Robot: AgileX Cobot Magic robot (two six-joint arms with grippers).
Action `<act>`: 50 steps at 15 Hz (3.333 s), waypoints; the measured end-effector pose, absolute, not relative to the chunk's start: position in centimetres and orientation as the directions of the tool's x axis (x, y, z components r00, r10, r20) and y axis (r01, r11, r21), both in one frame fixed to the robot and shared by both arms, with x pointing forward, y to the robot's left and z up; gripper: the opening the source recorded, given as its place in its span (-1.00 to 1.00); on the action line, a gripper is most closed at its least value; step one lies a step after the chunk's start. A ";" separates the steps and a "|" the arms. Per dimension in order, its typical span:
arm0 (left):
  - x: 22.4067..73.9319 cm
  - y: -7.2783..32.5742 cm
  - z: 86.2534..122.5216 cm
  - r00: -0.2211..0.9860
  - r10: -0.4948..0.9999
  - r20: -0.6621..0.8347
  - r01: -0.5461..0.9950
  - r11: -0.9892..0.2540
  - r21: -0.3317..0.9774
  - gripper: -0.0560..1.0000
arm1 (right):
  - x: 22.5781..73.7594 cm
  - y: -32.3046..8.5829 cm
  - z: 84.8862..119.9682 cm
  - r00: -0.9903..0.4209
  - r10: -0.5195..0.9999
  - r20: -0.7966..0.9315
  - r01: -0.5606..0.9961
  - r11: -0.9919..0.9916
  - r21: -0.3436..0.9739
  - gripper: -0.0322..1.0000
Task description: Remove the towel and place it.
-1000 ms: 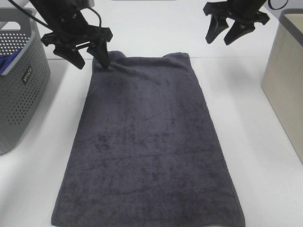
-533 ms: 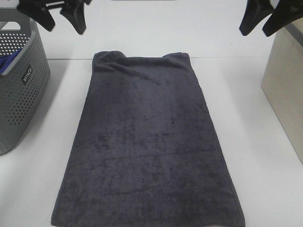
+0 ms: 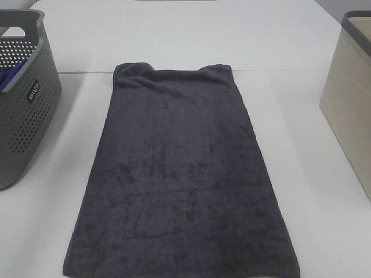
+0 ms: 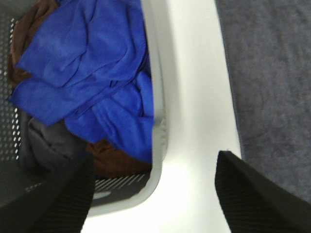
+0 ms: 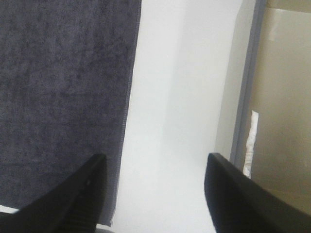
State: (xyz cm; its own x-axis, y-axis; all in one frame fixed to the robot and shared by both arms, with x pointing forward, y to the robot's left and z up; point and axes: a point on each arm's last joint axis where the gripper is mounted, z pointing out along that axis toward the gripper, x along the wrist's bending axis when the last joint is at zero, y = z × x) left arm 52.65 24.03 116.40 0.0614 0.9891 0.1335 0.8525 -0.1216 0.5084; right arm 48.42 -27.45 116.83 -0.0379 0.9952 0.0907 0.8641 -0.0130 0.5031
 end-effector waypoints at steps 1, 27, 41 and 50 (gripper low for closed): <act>50.5 25.2 116.3 0.030 0.992 0.127 0.856 -0.091 0.509 0.36 | 46.9 -27.6 117.1 -0.036 0.995 0.093 0.856 -0.018 0.517 0.20; 23.5 31.8 105.7 0.041 0.999 -0.012 0.426 -0.007 0.905 0.36 | 23.2 -29.8 105.2 -0.116 0.992 -0.042 0.454 0.091 0.886 0.20; 23.1 31.1 105.6 -0.237 0.970 -0.051 0.410 0.148 0.900 0.36 | 23.3 -29.7 105.2 0.011 0.999 -0.041 0.457 0.032 0.889 0.20; 23.1 31.1 105.6 -0.237 0.970 -0.051 0.409 0.147 0.900 0.36 | 23.3 -29.7 105.2 0.011 0.999 -0.041 0.457 0.032 0.889 0.20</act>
State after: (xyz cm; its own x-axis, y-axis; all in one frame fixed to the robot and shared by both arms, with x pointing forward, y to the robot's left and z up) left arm 23.07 31.12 105.65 -0.2372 0.9701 -0.0510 0.4093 0.1474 0.9004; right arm 23.32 -29.68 105.17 0.0112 0.9991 -0.0412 0.4569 0.0315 0.8890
